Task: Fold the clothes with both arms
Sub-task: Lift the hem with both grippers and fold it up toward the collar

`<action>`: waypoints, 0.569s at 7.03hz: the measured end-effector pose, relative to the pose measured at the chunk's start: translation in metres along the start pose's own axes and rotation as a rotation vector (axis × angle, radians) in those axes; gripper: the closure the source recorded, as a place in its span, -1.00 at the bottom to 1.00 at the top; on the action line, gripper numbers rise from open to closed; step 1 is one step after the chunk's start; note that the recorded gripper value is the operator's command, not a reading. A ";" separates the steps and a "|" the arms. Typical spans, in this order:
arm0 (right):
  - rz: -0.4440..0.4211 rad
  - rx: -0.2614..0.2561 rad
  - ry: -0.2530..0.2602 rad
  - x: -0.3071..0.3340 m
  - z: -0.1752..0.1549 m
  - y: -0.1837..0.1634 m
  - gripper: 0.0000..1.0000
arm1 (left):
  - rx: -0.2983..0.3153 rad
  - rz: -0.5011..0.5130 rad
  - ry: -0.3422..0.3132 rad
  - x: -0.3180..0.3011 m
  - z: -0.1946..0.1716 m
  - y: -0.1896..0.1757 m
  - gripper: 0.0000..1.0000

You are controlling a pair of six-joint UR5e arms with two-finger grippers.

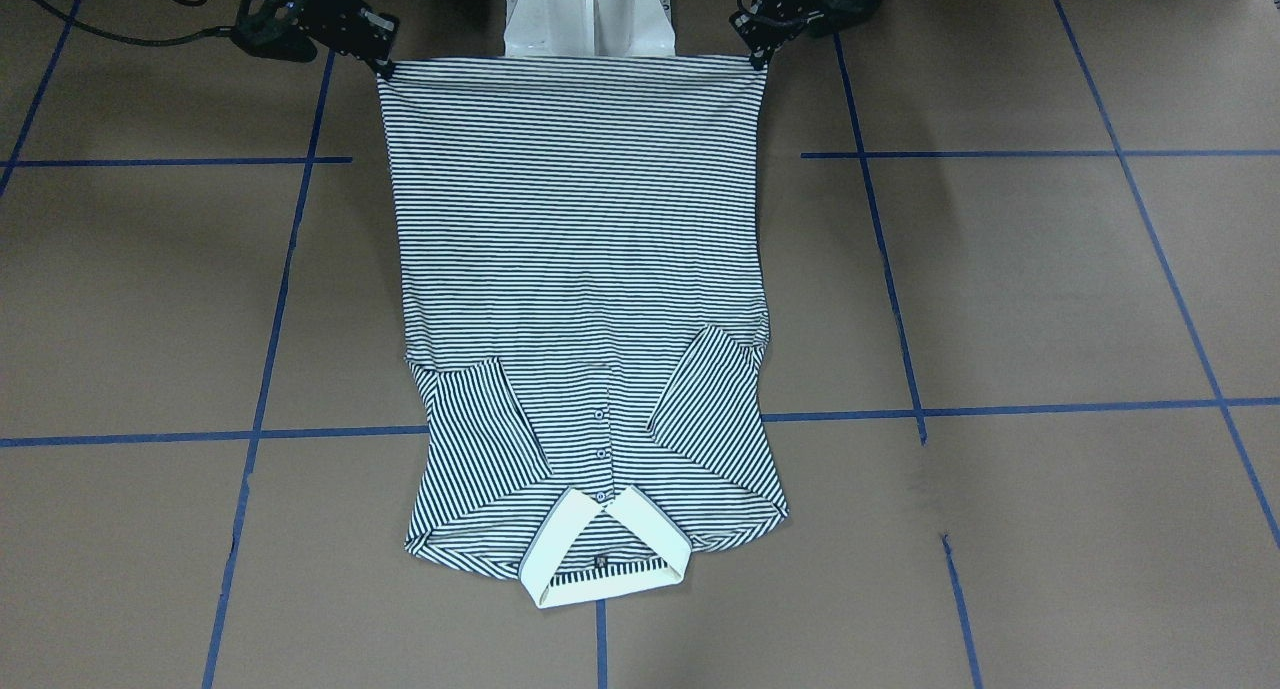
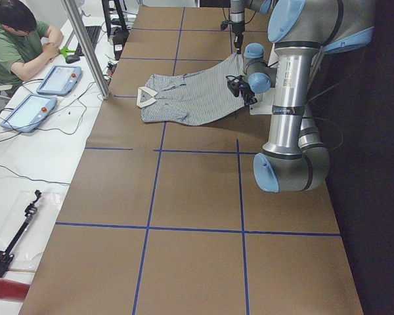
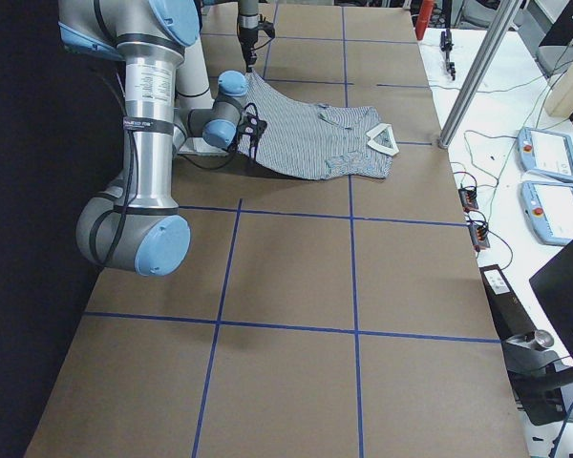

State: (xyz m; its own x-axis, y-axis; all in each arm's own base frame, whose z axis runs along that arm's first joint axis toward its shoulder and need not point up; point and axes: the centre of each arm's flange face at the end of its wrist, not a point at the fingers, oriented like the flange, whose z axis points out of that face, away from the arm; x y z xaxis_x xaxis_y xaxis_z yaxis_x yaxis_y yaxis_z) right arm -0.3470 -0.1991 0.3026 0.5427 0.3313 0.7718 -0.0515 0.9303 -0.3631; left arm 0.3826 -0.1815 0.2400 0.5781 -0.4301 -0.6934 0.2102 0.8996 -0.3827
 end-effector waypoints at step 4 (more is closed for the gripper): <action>-0.035 0.034 -0.080 -0.019 -0.030 -0.014 1.00 | -0.045 0.062 0.026 0.006 -0.026 0.009 1.00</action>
State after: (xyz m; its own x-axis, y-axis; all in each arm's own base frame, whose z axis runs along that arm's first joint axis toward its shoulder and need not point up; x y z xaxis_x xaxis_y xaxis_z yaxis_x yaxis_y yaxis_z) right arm -0.3314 -0.2227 0.2773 0.4763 0.3086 0.8233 -0.0626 0.9459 -0.3183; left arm 0.3674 -0.1777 0.2162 0.5678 -0.3763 -0.7321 0.1386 0.9204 -0.3655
